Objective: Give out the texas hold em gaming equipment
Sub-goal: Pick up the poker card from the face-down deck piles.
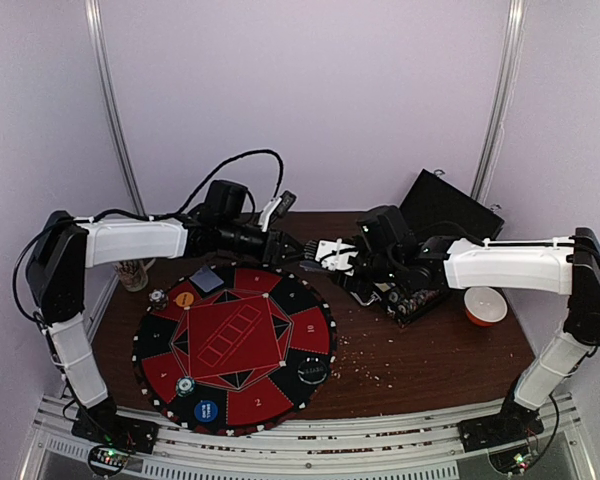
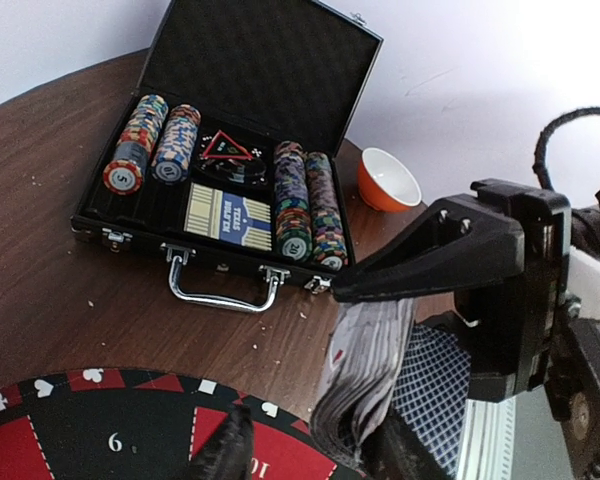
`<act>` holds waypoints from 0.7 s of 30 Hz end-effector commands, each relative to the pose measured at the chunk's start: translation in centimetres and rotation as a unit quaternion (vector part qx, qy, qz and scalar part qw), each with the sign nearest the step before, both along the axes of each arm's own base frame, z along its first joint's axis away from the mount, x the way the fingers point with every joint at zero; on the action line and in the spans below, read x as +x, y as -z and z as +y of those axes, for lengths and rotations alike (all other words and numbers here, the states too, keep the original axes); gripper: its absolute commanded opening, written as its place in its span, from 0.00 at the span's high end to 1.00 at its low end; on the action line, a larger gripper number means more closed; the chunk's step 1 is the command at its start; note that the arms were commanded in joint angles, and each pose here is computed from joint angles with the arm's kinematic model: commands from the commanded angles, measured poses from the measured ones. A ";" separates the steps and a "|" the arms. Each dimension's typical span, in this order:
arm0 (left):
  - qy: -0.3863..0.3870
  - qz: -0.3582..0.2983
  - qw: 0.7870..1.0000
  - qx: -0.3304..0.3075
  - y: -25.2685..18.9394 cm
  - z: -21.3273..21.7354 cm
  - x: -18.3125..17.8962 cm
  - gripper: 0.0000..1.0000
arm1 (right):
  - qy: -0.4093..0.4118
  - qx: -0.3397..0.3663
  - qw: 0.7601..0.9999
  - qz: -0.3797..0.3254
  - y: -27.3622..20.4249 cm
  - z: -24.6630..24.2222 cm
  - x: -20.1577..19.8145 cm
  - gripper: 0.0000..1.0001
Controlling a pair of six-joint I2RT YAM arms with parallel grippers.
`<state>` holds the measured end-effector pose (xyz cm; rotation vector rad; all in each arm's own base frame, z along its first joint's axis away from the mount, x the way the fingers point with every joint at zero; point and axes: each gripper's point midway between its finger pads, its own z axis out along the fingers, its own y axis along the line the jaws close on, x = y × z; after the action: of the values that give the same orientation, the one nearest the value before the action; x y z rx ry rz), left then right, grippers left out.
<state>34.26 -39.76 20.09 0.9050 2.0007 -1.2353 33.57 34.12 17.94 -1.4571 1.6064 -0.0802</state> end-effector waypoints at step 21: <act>-0.004 -0.039 0.999 -0.003 -3.4 1.2 -1.0 0.97 | 0.017 0.006 1.000 -0.018 -1.0 0.0 0.7 0.55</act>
<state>33.60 -39.13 21.92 0.9175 1.9743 -1.2176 33.81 33.88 17.95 -1.4477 1.6129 -0.1017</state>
